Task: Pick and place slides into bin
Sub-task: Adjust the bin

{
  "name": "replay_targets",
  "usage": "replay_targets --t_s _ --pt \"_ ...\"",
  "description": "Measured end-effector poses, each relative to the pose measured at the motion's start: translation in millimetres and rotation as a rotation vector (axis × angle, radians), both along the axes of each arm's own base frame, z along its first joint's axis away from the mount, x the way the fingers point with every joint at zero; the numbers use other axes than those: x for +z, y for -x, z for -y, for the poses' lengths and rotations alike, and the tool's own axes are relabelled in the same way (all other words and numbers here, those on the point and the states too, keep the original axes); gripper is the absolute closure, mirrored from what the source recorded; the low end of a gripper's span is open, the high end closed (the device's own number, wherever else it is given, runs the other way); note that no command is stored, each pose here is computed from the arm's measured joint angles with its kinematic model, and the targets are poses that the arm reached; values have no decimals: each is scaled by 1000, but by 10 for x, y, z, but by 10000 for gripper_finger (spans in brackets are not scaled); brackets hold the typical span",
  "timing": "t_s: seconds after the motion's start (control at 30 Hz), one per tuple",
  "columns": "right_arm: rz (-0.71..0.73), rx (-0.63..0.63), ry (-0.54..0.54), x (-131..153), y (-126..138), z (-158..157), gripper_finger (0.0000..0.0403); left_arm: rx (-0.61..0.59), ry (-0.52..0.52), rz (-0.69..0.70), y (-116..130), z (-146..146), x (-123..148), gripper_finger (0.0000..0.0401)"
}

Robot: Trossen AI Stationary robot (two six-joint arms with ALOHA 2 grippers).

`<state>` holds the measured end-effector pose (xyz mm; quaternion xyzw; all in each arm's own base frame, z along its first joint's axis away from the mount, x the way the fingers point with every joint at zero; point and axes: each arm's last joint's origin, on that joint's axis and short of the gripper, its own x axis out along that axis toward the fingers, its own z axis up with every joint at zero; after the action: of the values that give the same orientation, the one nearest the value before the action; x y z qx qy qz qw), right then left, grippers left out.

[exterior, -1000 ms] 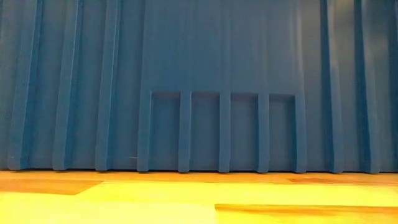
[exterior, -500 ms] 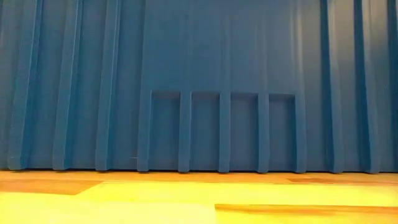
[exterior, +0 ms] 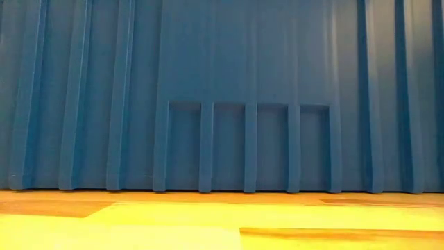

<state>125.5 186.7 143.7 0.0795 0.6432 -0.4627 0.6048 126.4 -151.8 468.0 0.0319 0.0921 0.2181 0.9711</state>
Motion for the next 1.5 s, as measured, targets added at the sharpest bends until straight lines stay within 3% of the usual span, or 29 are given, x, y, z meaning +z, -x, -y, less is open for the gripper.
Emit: replay_targets --t_s 0.13,0.2,0.33,0.43,0.63,0.8,0.9,1.07,1.2,1.3,1.5 --pt "-52 -45 42 218 68 -80 187 1 -4 -1 1 -2 -1 309" --pt "-10 -88 47 354 100 -168 187 1 -4 -1 1 -2 -1 309" --pt "296 -156 -51 655 124 -447 187 -3 -1 -6 1 -1 -3 309" --pt "355 -165 -70 769 121 -516 187 -1 -3 -5 1 -2 -2 309" --pt "783 11 -37 1030 -3 -614 187 19 -58 15 5 -12 9 309" --pt "933 -12 -12 1075 -17 -634 188 22 -58 21 7 -16 13 309" --pt "1034 -46 -14 1016 -211 -651 188 24 -52 27 4 -12 17 309" --pt "834 -227 7 783 -405 -631 188 42 -25 65 4 -13 25 309" --pt "992 -62 -15 920 -363 -769 187 56 19 103 4 -14 33 309" --pt "1014 24 21 1033 -188 -813 187 57 40 113 -1 -5 40 309" --pt "1110 137 -64 1212 10 -999 187 60 59 130 -12 12 53 309"
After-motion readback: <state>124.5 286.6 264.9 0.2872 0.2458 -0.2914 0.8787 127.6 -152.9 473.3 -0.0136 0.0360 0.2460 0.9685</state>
